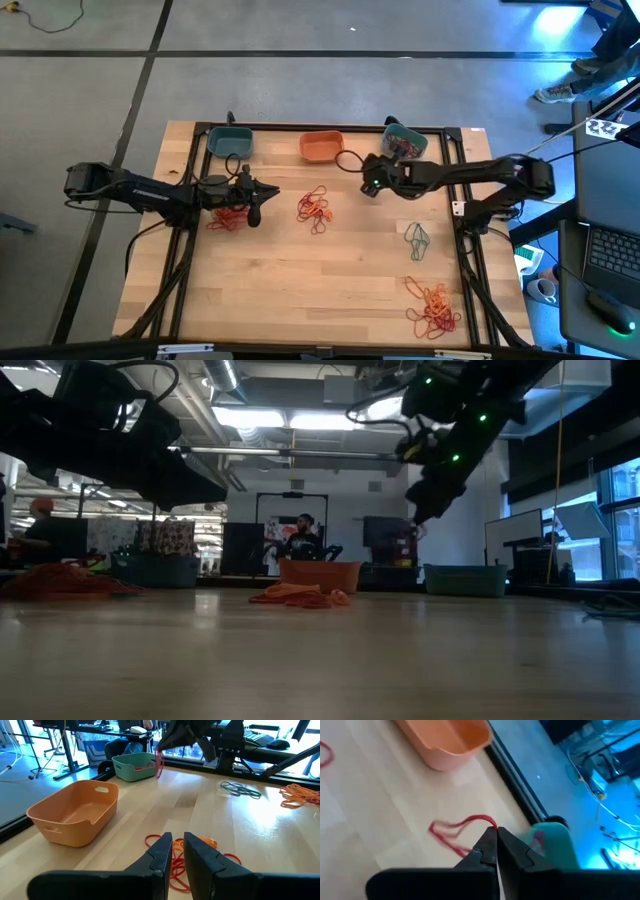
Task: Sort rubber bands into baskets
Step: Put the red rubber band into the green bin
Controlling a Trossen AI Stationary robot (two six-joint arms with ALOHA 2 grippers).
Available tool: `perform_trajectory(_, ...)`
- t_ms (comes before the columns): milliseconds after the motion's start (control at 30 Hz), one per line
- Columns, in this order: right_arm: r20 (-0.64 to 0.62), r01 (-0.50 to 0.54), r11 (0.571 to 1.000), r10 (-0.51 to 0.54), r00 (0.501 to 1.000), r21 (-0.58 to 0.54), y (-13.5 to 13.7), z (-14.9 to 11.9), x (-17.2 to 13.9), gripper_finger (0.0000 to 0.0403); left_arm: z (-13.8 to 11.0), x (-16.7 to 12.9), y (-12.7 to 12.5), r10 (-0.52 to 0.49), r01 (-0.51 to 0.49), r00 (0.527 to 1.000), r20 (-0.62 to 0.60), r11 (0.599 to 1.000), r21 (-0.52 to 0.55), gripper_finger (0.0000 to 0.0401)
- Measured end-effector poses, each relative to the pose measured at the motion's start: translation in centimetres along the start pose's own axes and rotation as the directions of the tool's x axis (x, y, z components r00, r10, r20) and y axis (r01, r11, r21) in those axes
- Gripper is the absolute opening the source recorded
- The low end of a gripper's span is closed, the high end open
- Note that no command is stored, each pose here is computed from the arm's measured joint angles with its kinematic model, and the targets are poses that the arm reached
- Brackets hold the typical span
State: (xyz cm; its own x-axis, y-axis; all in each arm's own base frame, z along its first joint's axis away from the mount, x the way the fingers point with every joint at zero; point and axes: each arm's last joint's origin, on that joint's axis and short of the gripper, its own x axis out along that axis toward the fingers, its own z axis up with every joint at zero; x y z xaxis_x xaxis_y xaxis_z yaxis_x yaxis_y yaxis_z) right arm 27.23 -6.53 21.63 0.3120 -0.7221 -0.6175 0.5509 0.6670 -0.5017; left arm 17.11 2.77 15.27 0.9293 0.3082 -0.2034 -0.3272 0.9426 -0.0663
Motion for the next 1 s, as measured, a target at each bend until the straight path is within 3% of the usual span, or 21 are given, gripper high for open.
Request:
perform_trajectory(233, -0.088, 0.094, 0.995, -0.090, 0.992, 0.039, -4.0, -0.9, -0.6, 0.0007, 0.0, 0.0, 0.0, 0.000, 0.000, 1.000, 0.000, 1.000, 0.000, 0.0045)
perform_trajectory(533, -0.216, 0.218, 0.965, -0.183, 0.959, 0.147, -8.7, -1.9, 2.3, 0.0007, 0.0, 0.0, 0.0, 0.000, 0.000, 1.000, 0.000, 1.000, -0.001, 0.0045)
perform_trajectory(767, -0.239, 0.200, 0.932, -0.129, 0.962, 0.302, -11.7, -2.5, 4.1, 0.0008, 0.0, 0.0, 0.0, 0.000, 0.000, 1.000, 0.000, 1.000, 0.000, 0.0045)
perform_trajectory(1000, -0.292, 0.153, 0.929, -0.052, 0.955, 0.336, -12.8, -3.6, 6.4, 0.0008, 0.0, 0.0, 0.0, 0.000, 0.000, 1.000, 0.001, 1.000, 0.000, 0.0045)
